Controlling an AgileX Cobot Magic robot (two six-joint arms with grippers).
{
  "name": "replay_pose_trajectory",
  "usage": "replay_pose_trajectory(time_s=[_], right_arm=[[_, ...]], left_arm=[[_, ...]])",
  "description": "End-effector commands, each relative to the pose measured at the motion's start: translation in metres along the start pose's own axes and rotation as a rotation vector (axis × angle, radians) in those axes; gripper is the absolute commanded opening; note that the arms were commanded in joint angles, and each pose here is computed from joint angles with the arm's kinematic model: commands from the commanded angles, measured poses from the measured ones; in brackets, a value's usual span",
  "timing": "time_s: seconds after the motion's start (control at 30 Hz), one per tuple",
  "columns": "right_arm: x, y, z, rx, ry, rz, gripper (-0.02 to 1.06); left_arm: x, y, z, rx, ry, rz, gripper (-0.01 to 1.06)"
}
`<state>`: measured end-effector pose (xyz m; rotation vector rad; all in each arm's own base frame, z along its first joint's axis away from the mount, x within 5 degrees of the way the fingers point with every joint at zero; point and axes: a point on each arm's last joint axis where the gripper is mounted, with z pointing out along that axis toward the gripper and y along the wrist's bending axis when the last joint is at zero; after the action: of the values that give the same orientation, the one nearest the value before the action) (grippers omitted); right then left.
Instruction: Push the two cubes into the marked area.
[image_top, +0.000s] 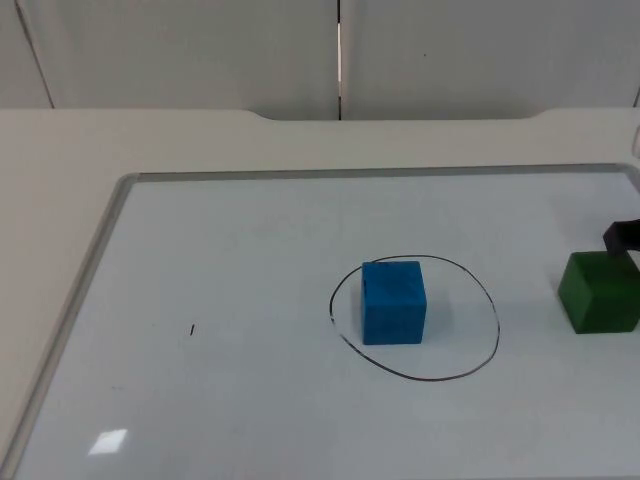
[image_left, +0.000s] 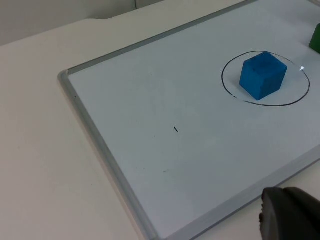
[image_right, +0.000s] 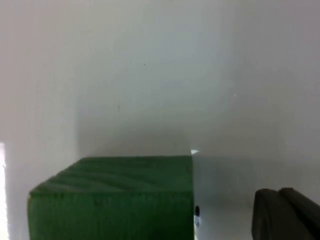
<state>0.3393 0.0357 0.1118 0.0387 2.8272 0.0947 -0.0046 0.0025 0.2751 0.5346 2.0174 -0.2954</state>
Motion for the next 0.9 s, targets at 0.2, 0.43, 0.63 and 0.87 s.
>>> replay_pose_trajectory(time_s=[0.2, 0.43, 0.63, 0.87], right_arm=[[-0.002, 0.003, -0.001, -0.035, -0.008, 0.011, 0.0], [-0.001, 0.004, -0.001, -0.051, 0.001, 0.029, 0.0], [0.0, 0.02, -0.001, -0.064, -0.01, -0.022, 0.0], [0.003, 0.042, -0.001, -0.084, -0.022, -0.072, 0.0]], left_arm=[[0.0, 0.001, 0.001, -0.01, -0.008, 0.001, 0.0], [0.0, 0.001, 0.001, -0.01, -0.008, 0.001, 0.0], [0.0, 0.001, 0.001, -0.01, -0.008, 0.001, 0.0], [0.0, 0.001, 0.001, -0.01, -0.008, 0.001, 0.0]])
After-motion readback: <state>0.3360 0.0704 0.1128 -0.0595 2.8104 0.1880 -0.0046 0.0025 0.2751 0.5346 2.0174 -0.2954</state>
